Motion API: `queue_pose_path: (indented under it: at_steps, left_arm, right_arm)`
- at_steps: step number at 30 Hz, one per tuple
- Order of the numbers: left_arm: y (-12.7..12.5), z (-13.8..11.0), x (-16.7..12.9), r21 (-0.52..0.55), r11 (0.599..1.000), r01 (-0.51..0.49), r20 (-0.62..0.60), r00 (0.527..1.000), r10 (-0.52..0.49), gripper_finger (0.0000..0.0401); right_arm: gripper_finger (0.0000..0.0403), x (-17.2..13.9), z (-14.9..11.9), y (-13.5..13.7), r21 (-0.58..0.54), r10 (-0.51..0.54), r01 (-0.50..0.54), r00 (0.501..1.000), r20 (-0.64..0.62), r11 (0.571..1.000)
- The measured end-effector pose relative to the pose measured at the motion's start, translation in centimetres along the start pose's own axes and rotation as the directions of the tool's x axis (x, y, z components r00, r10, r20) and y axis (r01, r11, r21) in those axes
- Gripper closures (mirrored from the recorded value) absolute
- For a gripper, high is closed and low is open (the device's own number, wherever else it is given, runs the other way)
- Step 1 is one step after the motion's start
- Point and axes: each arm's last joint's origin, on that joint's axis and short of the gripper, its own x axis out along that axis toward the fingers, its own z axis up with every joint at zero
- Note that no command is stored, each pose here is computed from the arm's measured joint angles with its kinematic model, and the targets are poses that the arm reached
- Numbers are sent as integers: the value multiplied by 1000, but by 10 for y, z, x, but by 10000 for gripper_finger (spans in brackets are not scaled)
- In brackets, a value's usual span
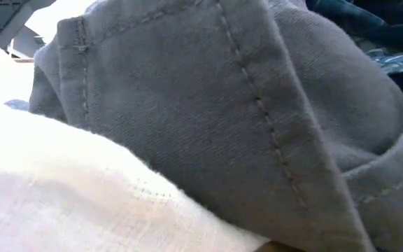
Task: Sort clothes
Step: Put the green shirt into the white bin
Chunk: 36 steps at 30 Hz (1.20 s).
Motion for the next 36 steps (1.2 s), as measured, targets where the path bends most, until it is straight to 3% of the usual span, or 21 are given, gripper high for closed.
queue_pose_path:
  at_steps: [6,10,13,16,19,22,25,29,31,36]
  left_arm:
    - [-9,14,-54,-19,989,145,-70,987,-146,138]
    - [-12,6,-72,-63,990,129,-204,969,-139,134]
    - [-22,-14,-88,-143,981,129,-430,885,-179,133]
    - [-52,-30,-105,-77,989,124,-550,822,-146,133]
    - [-89,-46,-116,13,991,132,-535,839,-105,133]
    - [-119,-72,-125,38,992,119,-473,877,-87,133]
    - [-135,-114,-129,51,999,14,-461,887,11,133]
    - [-131,-151,-129,-94,972,-213,-394,905,161,133]
    - [-130,-159,-124,-184,954,-236,-353,922,160,133]
    - [-127,-175,-105,-267,927,-262,-329,929,168,133]
  right_arm:
    - [402,0,0,0,0,0,0,1000,0,1000]
    - [402,0,0,0,0,0,0,1000,0,1000]
    - [402,0,0,0,0,0,0,1000,0,1000]
    - [402,0,0,0,0,0,0,1000,-1,1000]
    - [402,0,0,0,0,0,0,1000,-1,1000]
    - [402,0,0,0,0,0,0,1000,-1,1000]
    - [402,0,0,0,0,1,-1,1000,-1,1000]
    - [402,0,0,0,0,5,-5,1000,-3,1000]
    - [402,0,0,0,0,5,-5,1000,-2,1000]
    - [402,0,0,0,0,5,-5,1000,-2,1000]
